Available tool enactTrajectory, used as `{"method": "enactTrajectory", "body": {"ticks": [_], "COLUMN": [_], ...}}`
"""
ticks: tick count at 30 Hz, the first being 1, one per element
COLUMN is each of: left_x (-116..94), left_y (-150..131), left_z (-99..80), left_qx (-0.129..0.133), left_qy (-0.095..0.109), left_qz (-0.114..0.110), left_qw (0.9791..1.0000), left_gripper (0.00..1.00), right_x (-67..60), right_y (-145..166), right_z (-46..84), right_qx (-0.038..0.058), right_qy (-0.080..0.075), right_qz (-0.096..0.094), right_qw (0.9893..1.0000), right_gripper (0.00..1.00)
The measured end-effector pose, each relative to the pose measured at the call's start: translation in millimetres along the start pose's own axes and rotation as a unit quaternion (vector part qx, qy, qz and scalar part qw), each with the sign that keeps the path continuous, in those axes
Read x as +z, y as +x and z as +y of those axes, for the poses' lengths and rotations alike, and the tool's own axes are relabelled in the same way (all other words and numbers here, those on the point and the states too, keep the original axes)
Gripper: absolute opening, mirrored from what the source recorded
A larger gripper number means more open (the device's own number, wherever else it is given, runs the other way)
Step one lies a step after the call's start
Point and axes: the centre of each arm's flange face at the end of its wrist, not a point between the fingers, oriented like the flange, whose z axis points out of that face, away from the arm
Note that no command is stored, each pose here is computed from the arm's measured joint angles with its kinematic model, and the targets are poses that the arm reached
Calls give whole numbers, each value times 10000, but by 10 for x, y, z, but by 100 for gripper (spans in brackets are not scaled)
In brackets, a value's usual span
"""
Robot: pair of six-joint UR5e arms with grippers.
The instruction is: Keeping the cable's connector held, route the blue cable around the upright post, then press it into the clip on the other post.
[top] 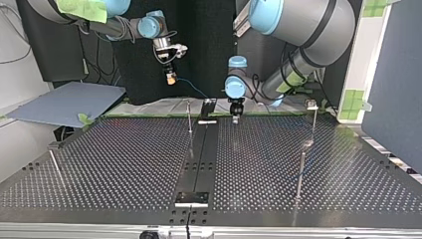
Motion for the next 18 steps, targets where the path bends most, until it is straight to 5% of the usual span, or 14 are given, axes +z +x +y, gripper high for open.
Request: {"method": "enactTrajectory", "body": {"ticks": [7,18], "left_x": [-22,-88], "left_y": [-39,-37], "left_z": [-131,-243], "left_qx": [-308,-345], "left_qy": [201,329], "left_qz": [-84,-70], "left_qw": [9993,9988], "left_gripper": [100,100], "right_x": [14,12], "right_y": [-4,-12], "right_z": [10,-6], "right_qx": [-2,-58], "right_qy": [-7,26], "right_qz": [-61,-113], "right_qw": [10000,9999], "right_gripper": [0,0]}}
